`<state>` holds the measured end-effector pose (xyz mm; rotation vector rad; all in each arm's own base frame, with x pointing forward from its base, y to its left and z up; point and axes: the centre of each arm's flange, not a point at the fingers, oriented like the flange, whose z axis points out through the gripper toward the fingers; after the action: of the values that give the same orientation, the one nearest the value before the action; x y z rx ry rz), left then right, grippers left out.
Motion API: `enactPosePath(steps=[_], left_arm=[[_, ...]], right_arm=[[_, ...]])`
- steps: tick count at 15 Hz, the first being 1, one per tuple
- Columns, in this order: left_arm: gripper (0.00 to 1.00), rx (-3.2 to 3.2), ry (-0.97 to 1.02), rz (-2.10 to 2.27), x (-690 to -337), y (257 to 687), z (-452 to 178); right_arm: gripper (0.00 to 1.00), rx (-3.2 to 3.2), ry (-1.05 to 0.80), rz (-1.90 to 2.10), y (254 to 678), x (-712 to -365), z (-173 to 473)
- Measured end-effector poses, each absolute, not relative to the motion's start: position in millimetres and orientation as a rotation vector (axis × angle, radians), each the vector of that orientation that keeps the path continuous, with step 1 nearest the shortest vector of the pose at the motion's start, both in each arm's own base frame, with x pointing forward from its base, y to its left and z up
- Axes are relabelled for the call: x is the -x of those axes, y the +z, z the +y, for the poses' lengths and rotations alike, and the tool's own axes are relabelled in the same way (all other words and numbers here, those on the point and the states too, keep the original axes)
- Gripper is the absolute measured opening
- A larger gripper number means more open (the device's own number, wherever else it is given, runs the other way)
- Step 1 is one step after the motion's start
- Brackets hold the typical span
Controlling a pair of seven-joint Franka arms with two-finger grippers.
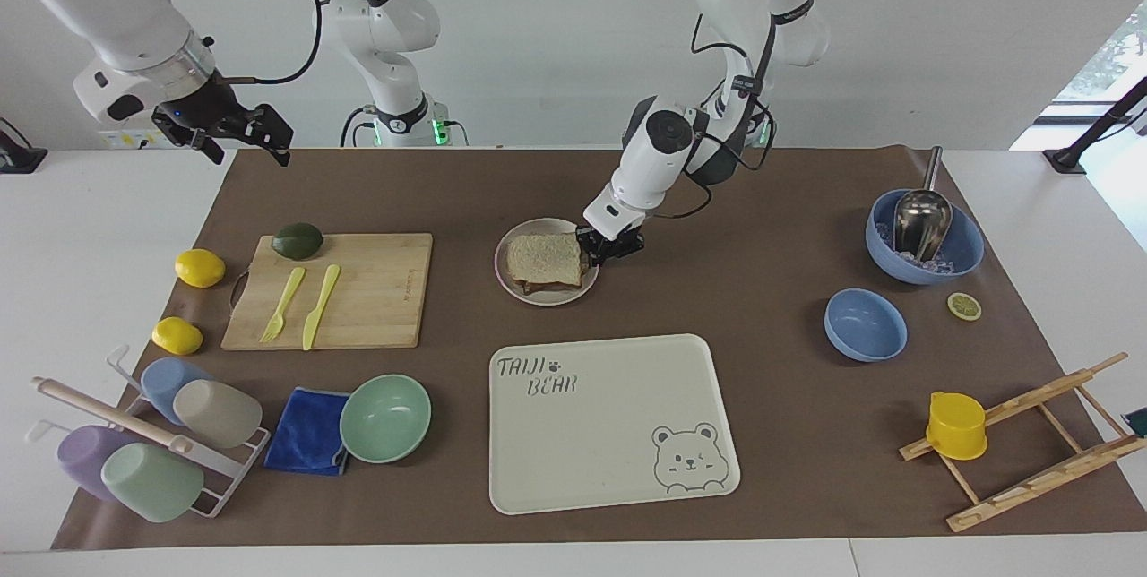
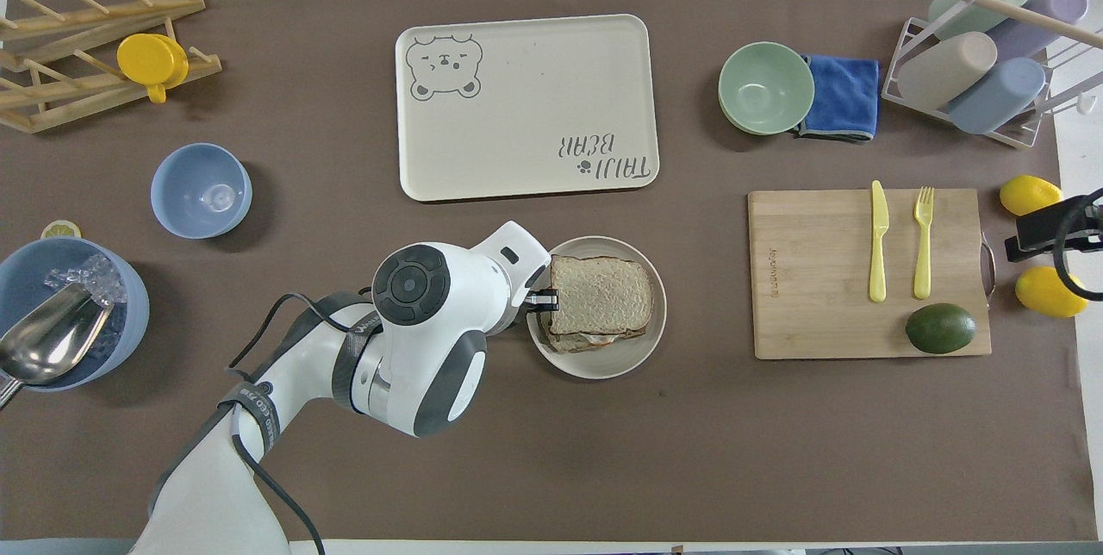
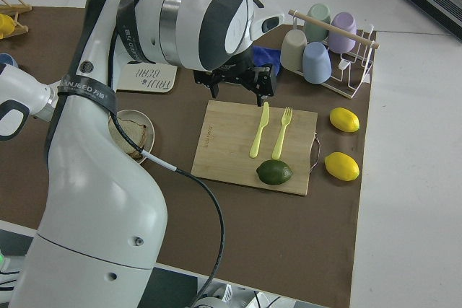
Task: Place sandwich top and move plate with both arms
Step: 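Close the left gripper on the plate rim, then lift the plate with the left gripper and carry it onto the cream tray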
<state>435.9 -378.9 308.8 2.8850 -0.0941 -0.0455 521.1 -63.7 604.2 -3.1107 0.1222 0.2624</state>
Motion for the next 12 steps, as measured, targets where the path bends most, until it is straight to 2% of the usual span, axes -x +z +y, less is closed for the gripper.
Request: enactPosePath(steps=[5,12], left_arm=[[0.04,-2.874,-0.06,-0.016,-449.8,315.6,-362.3],[0.04,-2.819,-0.072,0.124,-521.1,406.5,-311.6]], right_arm=[[1.0,3.111,0.262,0.122,604.2,-521.1,-63.7],[1.0,3.111,0.262,0.122,604.2,-521.1,-63.7]])
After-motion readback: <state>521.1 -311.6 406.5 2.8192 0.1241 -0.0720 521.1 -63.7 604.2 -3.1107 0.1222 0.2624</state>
